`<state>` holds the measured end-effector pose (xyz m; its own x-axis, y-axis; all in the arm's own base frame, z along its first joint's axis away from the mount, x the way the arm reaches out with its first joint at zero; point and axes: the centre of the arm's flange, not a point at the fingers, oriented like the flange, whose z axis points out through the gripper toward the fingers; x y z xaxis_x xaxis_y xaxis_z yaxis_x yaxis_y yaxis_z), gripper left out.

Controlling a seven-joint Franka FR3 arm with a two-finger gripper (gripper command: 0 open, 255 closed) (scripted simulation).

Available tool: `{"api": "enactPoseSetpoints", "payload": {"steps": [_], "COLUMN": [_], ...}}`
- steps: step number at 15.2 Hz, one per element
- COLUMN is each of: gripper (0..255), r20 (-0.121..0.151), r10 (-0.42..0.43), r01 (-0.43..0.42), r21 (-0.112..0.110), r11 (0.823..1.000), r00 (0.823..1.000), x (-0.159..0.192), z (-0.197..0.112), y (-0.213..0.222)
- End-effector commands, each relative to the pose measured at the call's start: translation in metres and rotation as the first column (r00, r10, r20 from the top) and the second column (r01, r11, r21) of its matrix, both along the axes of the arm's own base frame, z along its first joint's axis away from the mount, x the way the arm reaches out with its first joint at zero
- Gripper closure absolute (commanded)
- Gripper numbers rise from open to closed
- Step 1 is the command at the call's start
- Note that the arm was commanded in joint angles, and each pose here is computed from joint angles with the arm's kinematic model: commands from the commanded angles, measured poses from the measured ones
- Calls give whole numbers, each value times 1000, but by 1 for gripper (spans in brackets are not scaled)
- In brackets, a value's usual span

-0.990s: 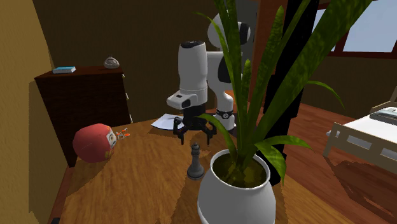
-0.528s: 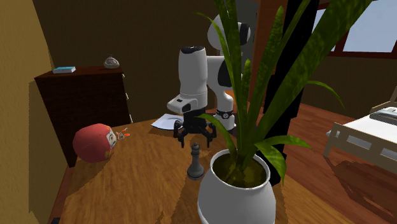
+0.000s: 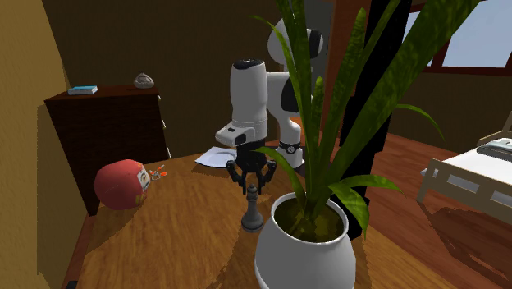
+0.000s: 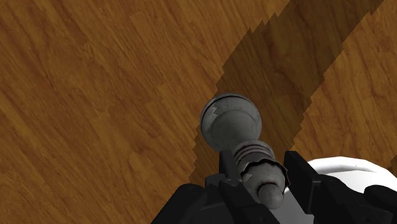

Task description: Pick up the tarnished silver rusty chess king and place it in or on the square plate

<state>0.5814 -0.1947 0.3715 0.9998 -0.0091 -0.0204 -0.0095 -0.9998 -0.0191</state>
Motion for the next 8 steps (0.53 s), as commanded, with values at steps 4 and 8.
{"api": "enactPoseSetpoints", "payload": {"steps": [4, 8], "gripper": [255, 255], "r20": [-1, -1], "r10": [0, 0], "r01": [0, 0], "r21": [0, 0], "r11": [1000, 1000], "r00": [1000, 1000], "x": [0, 0], "z": [0, 21], "y": [0, 0]}}
